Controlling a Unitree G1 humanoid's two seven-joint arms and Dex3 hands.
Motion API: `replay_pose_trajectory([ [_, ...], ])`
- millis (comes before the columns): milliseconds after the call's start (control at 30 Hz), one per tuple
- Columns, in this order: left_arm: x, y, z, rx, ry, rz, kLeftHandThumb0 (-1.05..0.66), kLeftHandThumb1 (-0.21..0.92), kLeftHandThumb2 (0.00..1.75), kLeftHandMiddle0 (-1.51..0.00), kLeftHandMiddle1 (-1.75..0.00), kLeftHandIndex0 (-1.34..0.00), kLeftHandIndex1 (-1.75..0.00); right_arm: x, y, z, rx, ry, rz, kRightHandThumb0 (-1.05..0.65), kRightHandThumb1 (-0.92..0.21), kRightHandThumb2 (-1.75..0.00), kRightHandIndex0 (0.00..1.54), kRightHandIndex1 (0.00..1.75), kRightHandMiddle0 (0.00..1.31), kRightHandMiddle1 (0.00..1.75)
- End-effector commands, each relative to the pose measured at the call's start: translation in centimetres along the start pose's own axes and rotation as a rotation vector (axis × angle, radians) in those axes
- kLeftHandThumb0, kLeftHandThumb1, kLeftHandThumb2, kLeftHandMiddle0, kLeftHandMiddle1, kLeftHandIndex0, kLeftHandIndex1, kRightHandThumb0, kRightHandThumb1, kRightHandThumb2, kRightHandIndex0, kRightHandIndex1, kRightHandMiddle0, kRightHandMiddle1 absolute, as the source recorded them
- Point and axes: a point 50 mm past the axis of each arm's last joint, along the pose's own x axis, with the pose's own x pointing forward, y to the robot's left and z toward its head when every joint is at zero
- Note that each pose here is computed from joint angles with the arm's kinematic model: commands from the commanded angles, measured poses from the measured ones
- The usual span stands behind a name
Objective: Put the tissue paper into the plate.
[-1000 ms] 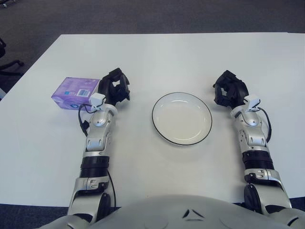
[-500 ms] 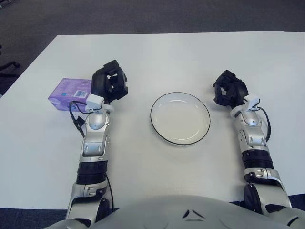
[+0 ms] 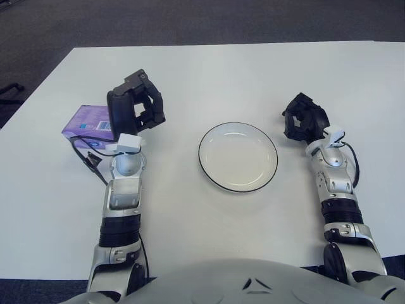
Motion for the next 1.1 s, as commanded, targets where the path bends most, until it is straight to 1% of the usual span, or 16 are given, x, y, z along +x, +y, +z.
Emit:
replay_pose_trajectory([
  [0,-2.6,2.0,-1.1,0.203,-0.023,0.006,-0.48,0.69,0.91,-1.41,-1.75,-1.17,-1.75,-4.7,0.3,-6.3,0.055,0.243,-0.04,-0.44,-0.45,-1.15,1.23,1.75,0.51,1.75],
  [167,-1.7,2.2,-0.7,0.292,-0.16,-0.019,-0.5,0.7,0.91,-1.43,-1.75,-1.2,-1.75,-4.6,0.3,-6.3,0.052,0.241,-0.041,-0.44,-0.45,-1.16,1.22,1.75,0.51,1.75],
  [267,-1.4,2.4,-0.7,0.324,-0.199,-0.033,-0.5,0.7,0.92,-1.43,-1.75,-1.21,-1.75,-4.6,0.3,-6.2,0.052,0.24,-0.041,-0.44,-0.45,-1.16,1.22,1.75,0.51,1.75],
  [400,-0.4,4.7,-1.7,0.462,-0.265,-0.126,-0.5,0.69,0.96,-1.43,-1.75,-1.22,-1.75,-4.6,0.3,-6.3,0.058,0.24,-0.041,-0.44,-0.45,-1.16,1.22,1.75,0.51,1.75],
  [533,-0.2,5.1,-1.6,0.522,-0.297,-0.177,-0.5,0.69,0.98,-1.41,-1.75,-1.19,-1.75,-4.7,0.3,-6.3,0.058,0.238,-0.041,-0.44,-0.45,-1.16,1.22,1.75,0.51,1.75],
  [633,0.3,5.5,-1.1,0.555,-0.321,-0.2,-0.53,0.72,0.93,-1.37,-1.75,-1.13,-1.75,-4.7,0.3,-6.3,0.055,0.237,-0.041,-0.44,-0.45,-1.16,1.22,1.75,0.51,1.75],
  [667,0.5,6.1,-1.4,0.577,-0.316,-0.214,-0.54,0.72,0.93,-1.37,-1.75,-1.11,-1.75,-4.7,0.3,-6.3,0.054,0.237,-0.04,-0.44,-0.45,-1.16,1.22,1.75,0.51,1.75],
  [700,0.6,6.5,-1.5,0.592,-0.312,-0.225,-0.55,0.75,0.88,-1.3,-1.75,-1.01,-1.75,-4.7,0.2,-6.3,0.053,0.237,-0.04,-0.44,-0.45,-1.16,1.22,1.75,0.51,1.75],
  [767,0.7,8.9,-2.7,0.679,-0.266,-0.28,-0.59,0.79,0.82,-1.18,-1.75,-0.87,-1.74,-4.7,0.2,-6.3,0.052,0.237,-0.039,-0.44,-0.45,-1.16,1.22,1.75,0.51,1.75],
  [800,0.9,9.9,-3.1,0.718,-0.247,-0.305,-0.63,0.84,0.75,-1.05,-1.75,-0.75,-1.74,-4.7,0.2,-6.3,0.052,0.237,-0.039,-0.44,-0.44,-1.16,1.22,1.75,0.51,1.75],
  [833,1.0,10.4,-3.3,0.741,-0.235,-0.321,-0.66,0.87,0.71,-0.94,-1.75,-0.66,-1.73,-4.6,0.2,-6.3,0.052,0.236,-0.039,-0.44,-0.44,-1.16,1.22,1.75,0.51,1.75],
  [867,1.3,10.8,-3.6,0.794,-0.225,-0.372,-0.68,0.88,0.7,-0.9,-1.75,-0.63,-1.72,-4.7,0.2,-6.3,0.052,0.237,-0.04,-0.44,-0.44,-1.16,1.22,1.75,0.52,1.75],
  [933,1.6,11.1,-3.9,0.866,-0.211,-0.477,-0.77,0.9,0.64,-0.63,-1.68,-0.47,-1.64,-4.7,0.1,-6.3,0.051,0.237,-0.04,-0.44,-0.44,-1.16,1.22,1.75,0.52,1.75],
  [967,1.6,11.0,-3.9,0.887,-0.206,-0.525,-0.8,0.91,0.63,-0.54,-1.6,-0.41,-1.6,-4.7,0.1,-6.3,0.05,0.237,-0.041,-0.44,-0.44,-1.16,1.22,1.75,0.52,1.75],
  [1033,1.5,11.0,-4.1,0.91,-0.196,-0.609,-0.88,0.92,0.6,-0.31,-1.31,-0.23,-1.47,-4.6,0.1,-6.3,0.047,0.237,-0.04,-0.44,-0.44,-1.16,1.22,1.75,0.52,1.75],
  [1067,1.5,11.1,-4.2,0.928,-0.189,-0.662,-0.89,0.92,0.59,-0.27,-1.24,-0.19,-1.45,-4.7,0.1,-6.3,0.047,0.237,-0.039,-0.44,-0.44,-1.16,1.22,1.75,0.52,1.75],
])
